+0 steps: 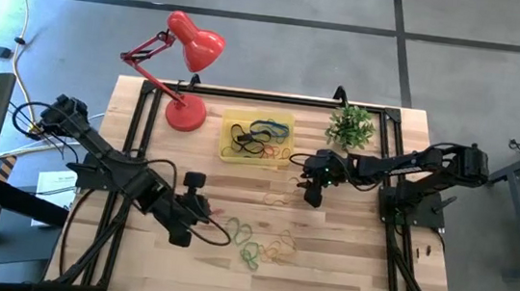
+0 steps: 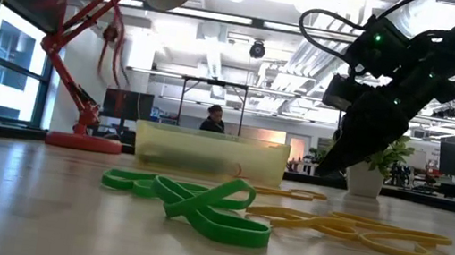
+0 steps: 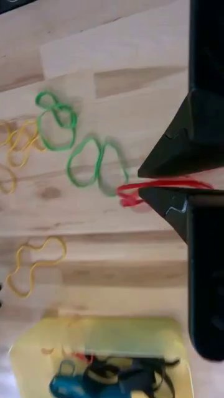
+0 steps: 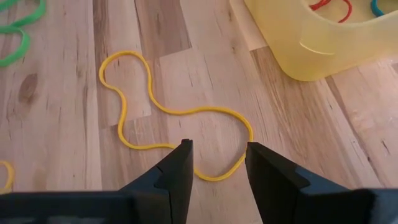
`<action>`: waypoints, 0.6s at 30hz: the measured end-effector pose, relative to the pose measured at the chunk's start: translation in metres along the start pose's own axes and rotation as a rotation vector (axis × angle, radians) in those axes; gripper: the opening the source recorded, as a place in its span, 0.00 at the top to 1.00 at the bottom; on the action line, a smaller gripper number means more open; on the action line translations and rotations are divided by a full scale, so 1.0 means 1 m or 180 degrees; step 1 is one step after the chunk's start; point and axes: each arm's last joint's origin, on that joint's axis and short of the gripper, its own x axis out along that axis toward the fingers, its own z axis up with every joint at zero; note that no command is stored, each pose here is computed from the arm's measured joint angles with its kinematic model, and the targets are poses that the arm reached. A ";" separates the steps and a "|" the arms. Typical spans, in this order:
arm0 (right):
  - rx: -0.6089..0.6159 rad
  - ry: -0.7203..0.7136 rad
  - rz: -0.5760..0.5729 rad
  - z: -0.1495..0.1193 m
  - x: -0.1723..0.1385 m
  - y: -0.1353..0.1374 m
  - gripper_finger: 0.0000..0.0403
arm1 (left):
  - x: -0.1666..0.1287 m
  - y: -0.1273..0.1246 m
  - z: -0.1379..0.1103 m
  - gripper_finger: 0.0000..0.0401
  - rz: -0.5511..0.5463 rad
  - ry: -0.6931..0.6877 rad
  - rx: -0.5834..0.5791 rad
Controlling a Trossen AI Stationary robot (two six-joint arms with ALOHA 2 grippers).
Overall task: Pick and place rubber bands into bin
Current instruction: Put the red rubber band into the yellow container
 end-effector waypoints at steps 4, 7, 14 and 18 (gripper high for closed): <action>0.0046 -0.0055 0.0011 0.002 0.000 0.000 0.66 | 0.006 -0.004 0.000 0.86 -0.0066 0.0075 0.0028; 0.0080 -0.0065 0.0012 0.002 0.000 0.000 0.66 | 0.009 -0.005 -0.001 0.78 -0.0093 0.0119 0.0043; 0.0115 -0.0067 0.0013 0.002 0.000 0.000 0.66 | 0.017 -0.007 -0.010 0.67 -0.0168 0.0273 0.0142; 0.0107 -0.0077 0.0009 0.002 0.000 0.000 0.66 | 0.037 -0.014 -0.020 0.66 -0.0213 0.0452 0.0215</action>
